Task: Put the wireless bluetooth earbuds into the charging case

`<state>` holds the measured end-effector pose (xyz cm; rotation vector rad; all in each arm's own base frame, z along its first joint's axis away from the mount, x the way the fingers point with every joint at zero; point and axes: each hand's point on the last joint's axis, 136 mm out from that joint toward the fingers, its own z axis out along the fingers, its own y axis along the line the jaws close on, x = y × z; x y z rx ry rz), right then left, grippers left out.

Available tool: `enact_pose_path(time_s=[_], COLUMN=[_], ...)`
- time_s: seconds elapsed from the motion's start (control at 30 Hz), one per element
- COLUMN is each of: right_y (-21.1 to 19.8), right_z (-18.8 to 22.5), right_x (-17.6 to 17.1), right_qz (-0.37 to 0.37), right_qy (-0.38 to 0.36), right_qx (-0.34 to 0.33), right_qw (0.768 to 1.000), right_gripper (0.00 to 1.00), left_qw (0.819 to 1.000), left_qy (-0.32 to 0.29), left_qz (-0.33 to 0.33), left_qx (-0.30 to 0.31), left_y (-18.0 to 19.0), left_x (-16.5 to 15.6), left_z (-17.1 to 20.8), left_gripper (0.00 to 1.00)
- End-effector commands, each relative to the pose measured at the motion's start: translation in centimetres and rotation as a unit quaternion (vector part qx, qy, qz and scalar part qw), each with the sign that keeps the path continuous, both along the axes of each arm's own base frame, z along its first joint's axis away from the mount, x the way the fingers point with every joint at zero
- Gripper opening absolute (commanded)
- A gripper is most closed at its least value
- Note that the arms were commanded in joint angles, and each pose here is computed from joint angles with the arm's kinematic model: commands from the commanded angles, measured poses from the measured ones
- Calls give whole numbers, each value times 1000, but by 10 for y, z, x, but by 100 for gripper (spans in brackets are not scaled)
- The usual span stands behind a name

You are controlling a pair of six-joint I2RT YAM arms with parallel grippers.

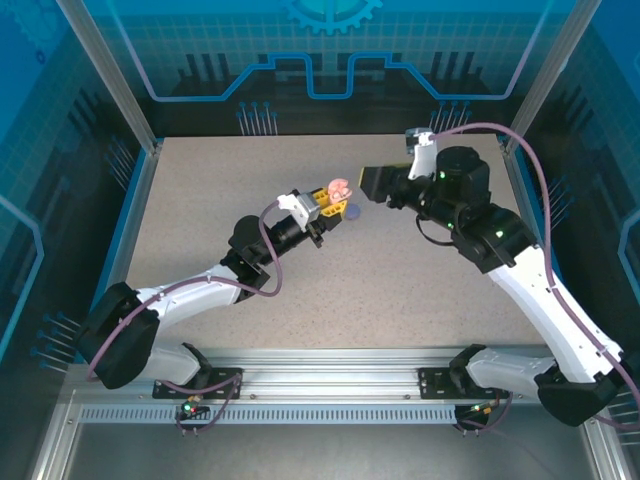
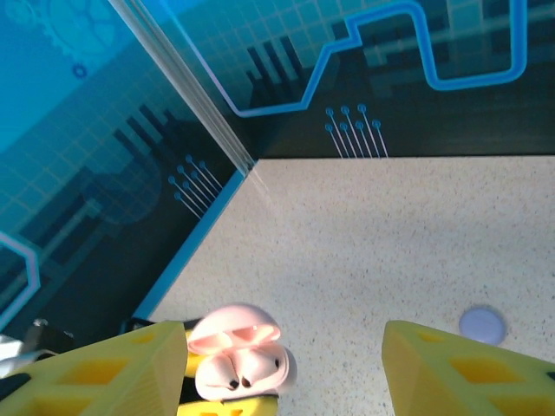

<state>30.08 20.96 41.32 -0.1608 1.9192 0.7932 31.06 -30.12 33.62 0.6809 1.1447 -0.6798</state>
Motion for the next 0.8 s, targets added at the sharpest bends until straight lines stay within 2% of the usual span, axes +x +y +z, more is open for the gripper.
enact_pose_path(time_s=[0.0, 0.3, 0.43, 0.57, 0.77], right_y=[-2, 12, 28, 44, 47], right_z=[-16, -50, -69, -88, -102], right_x=[13, 63, 76, 75, 50], right_qz=[-2, 4, 33, 61, 85], right_qy=[41, 118, 156, 186, 198], right_qx=[-16, -78, -90, -104, -124], right_qw=[999, 990, 983, 975, 969], right_gripper=[62, 62, 61, 59, 58], left_qw=[1000, 999, 999, 999, 999], left_qy=[-8, 22, 28, 30, 45], left_qz=[-18, -36, -39, -38, -19], left_qx=[-15, 0, 3, 6, 10], left_y=[-4, -10, -13, -15, -13], left_x=[-5, -7, -7, -5, 2], left_z=[8, -15, -18, -18, -19], left_gripper=[0, 0, 0, 0, 0])
